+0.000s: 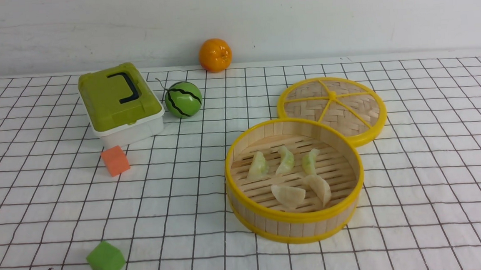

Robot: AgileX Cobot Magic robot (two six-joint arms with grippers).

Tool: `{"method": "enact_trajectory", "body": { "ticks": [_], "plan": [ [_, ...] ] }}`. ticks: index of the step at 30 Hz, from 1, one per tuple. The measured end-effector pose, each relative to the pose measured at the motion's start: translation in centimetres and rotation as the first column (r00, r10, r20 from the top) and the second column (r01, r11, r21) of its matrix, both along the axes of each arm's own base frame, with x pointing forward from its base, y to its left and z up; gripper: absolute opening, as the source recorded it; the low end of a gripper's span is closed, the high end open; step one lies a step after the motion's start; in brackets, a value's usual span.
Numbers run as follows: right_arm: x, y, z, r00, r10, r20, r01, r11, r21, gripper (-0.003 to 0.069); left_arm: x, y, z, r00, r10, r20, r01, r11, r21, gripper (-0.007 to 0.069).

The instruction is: Put the dumplings into the steamer on the table with the white tablecloth.

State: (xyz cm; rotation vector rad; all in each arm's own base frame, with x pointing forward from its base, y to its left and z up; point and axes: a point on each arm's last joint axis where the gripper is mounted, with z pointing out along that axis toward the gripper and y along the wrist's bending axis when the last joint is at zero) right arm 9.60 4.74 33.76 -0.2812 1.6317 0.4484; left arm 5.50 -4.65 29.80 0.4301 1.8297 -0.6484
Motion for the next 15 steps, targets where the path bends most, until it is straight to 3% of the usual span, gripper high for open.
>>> {"method": "enact_trajectory", "body": {
  "ticks": [15],
  "plan": [
    [0.01,-0.03,0.18,1.000,-0.004,0.018,0.004,1.000,0.009,-0.0015,0.03,0.03,-0.02,1.000,0.002,0.006,-0.002,1.000,0.007,0.0111]
  ]
}}
